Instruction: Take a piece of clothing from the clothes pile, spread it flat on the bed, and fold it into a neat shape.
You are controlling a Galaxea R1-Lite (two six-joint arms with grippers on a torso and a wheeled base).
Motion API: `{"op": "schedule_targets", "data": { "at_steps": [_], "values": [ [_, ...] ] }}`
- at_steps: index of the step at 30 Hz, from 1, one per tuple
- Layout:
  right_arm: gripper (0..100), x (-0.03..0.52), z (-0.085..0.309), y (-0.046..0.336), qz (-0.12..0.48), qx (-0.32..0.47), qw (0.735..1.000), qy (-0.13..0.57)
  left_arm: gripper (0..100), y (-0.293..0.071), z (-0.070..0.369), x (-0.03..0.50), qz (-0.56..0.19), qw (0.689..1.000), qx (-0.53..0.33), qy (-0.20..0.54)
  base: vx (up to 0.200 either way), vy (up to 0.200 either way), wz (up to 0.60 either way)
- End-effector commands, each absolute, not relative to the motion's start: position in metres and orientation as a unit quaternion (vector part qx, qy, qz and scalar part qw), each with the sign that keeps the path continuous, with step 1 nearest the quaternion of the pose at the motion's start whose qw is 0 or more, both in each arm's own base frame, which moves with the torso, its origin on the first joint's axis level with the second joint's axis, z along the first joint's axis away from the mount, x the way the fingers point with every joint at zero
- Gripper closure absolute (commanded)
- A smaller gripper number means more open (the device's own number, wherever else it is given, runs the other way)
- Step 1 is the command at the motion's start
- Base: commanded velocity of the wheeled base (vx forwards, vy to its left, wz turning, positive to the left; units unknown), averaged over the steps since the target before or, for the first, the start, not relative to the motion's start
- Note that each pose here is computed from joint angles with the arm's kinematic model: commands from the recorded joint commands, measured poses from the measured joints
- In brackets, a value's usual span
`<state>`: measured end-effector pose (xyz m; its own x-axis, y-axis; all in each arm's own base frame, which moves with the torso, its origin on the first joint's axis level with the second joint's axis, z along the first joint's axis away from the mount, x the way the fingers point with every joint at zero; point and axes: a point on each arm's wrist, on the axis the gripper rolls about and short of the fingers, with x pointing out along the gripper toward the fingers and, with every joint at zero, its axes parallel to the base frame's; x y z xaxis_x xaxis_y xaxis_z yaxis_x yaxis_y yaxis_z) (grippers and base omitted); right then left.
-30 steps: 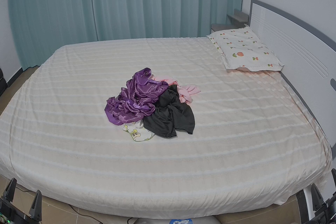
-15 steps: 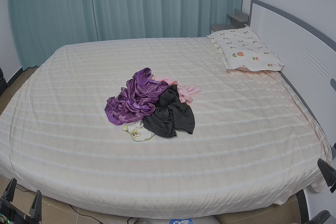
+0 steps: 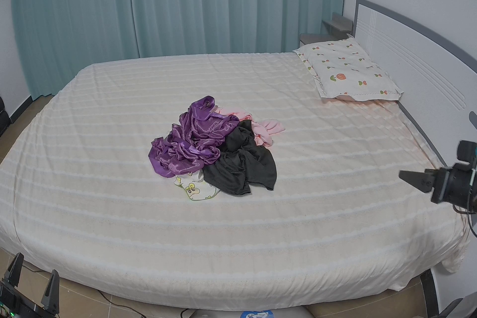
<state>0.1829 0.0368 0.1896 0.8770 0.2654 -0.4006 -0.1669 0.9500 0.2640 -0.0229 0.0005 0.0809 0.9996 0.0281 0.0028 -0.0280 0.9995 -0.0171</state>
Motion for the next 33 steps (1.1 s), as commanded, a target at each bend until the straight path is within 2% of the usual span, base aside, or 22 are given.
{"op": "schedule_targets", "data": {
  "at_steps": [1,20,26,33],
  "values": [
    [0,0.37,0.068,0.15,0.077,0.199,0.923,0.321,0,0.0,0.076,-0.022,0.015,1.0,-0.009,0.004,0.0,0.0,0.0],
    [0,0.424,0.021,0.197,0.079,0.261,0.91,0.314,0,0.0,0.076,-0.022,0.015,1.0,-0.01,0.004,0.0,0.0,0.0],
    [0,0.443,0.004,0.222,0.073,0.277,0.913,0.291,0,0.0,0.076,-0.022,0.015,1.0,-0.01,0.004,0.0,0.0,0.0],
    [0,0.454,-0.014,0.229,0.075,0.279,0.913,0.287,0,0.0,0.076,-0.022,0.015,1.0,-0.01,0.004,0.0,0.0,0.0]
  ]
}}
